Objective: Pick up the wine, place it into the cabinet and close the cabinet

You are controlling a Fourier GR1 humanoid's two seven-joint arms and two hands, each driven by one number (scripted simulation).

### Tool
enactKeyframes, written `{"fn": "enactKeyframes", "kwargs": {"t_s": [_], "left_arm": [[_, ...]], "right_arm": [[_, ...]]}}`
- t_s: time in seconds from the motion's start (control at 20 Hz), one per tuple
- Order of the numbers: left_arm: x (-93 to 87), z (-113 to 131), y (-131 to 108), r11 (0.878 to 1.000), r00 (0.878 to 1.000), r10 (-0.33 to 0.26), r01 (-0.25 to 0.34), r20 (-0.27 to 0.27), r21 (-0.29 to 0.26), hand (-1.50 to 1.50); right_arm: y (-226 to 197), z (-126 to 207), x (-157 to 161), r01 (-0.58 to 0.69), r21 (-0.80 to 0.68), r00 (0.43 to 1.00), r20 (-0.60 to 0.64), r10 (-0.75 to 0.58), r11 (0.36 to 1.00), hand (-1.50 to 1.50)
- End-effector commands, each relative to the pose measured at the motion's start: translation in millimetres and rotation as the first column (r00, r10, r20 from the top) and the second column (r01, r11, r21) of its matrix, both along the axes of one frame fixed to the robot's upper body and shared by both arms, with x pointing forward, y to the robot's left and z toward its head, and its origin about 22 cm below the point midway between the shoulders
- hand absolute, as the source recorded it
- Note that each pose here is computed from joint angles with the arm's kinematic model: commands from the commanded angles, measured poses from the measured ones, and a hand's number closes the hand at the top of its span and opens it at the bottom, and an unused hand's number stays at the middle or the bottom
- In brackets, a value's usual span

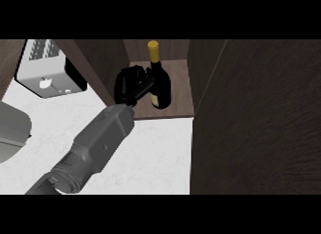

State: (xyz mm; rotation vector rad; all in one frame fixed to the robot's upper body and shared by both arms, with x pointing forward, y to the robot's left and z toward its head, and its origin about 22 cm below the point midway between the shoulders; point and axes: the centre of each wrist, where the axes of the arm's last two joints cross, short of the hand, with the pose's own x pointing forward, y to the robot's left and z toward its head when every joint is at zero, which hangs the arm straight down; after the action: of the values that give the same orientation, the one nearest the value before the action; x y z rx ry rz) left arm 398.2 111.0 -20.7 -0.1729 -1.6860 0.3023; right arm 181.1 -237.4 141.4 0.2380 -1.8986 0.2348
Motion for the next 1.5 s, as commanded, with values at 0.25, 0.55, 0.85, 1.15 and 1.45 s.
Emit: {"fn": "enactKeyframes", "kwargs": {"t_s": [0.25,0.55,0.85,1.15,1.45], "left_arm": [[5.8,6,-1,0.995,0.994,0.103,-0.103,0.043,0.015,-1.5],[5.0,2,9,0.999,0.988,0.047,-0.049,0.146,0.005,-1.5],[-11.2,-11,-3,0.999,0.982,0.047,-0.051,0.184,0.018,-1.5],[-20.2,-10,17,0.997,0.984,-0.03,0.018,0.177,0.069,-1.5],[-63.6,2,-7,0.982,0.964,-0.188,0.179,0.189,0.063,-1.5]], "right_arm": [[3,0,-2,-0.005,-0.011,1.0,0.014,0.005,1.0,-1.5],[0,7,18,0.019,-0.016,1.0,0.004,-0.019,1.0,-1.5],[2,15,-10,0.005,-0.022,1.0,0.017,-0.005,1.0,-1.5],[-12,15,-25,0.042,-0.022,0.999,-0.015,-0.042,0.999,-1.5],[-8,10,-22,0.074,-0.015,0.997,-0.022,-0.075,0.997,-1.5]]}}
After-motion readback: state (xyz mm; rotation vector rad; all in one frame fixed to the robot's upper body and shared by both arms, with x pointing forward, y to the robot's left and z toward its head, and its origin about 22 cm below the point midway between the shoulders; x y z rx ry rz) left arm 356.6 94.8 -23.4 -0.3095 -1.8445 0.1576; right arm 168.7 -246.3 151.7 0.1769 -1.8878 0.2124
